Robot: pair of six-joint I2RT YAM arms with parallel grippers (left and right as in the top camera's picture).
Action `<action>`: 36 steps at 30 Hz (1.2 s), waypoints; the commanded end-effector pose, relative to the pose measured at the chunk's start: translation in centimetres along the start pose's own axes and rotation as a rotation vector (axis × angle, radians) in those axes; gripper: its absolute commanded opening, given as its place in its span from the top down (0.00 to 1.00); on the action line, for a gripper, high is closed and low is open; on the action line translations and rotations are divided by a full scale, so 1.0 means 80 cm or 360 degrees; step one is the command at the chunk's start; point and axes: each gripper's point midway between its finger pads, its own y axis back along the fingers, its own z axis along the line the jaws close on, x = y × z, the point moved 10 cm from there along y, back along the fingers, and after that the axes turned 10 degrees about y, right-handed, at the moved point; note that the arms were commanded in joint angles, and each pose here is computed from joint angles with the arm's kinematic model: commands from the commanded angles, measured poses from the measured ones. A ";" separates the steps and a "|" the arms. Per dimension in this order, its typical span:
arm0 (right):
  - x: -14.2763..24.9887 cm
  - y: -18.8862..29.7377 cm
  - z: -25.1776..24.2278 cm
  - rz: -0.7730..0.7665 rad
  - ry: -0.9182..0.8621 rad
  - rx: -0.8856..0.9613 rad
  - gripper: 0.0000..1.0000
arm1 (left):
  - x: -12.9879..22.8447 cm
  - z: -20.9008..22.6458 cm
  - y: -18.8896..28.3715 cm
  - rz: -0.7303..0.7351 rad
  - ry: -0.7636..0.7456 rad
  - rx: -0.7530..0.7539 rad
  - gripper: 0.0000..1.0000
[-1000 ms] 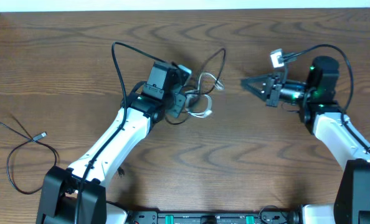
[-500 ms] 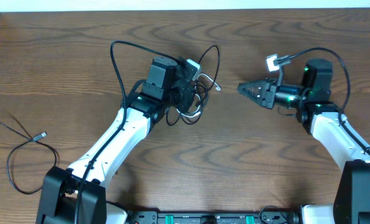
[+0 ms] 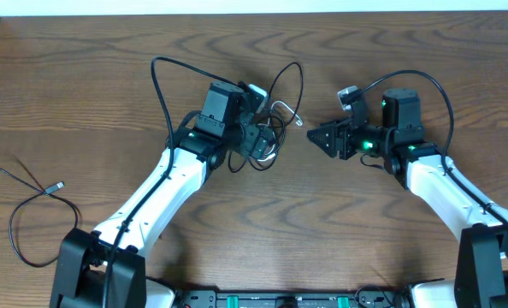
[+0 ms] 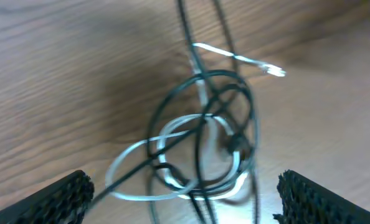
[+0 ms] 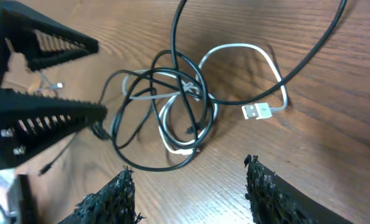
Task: Untangle cables
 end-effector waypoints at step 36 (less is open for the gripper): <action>-0.041 0.006 0.028 -0.0254 0.0201 -0.0353 0.58 | 0.003 -0.028 0.012 0.0030 -0.0071 0.0469 0.93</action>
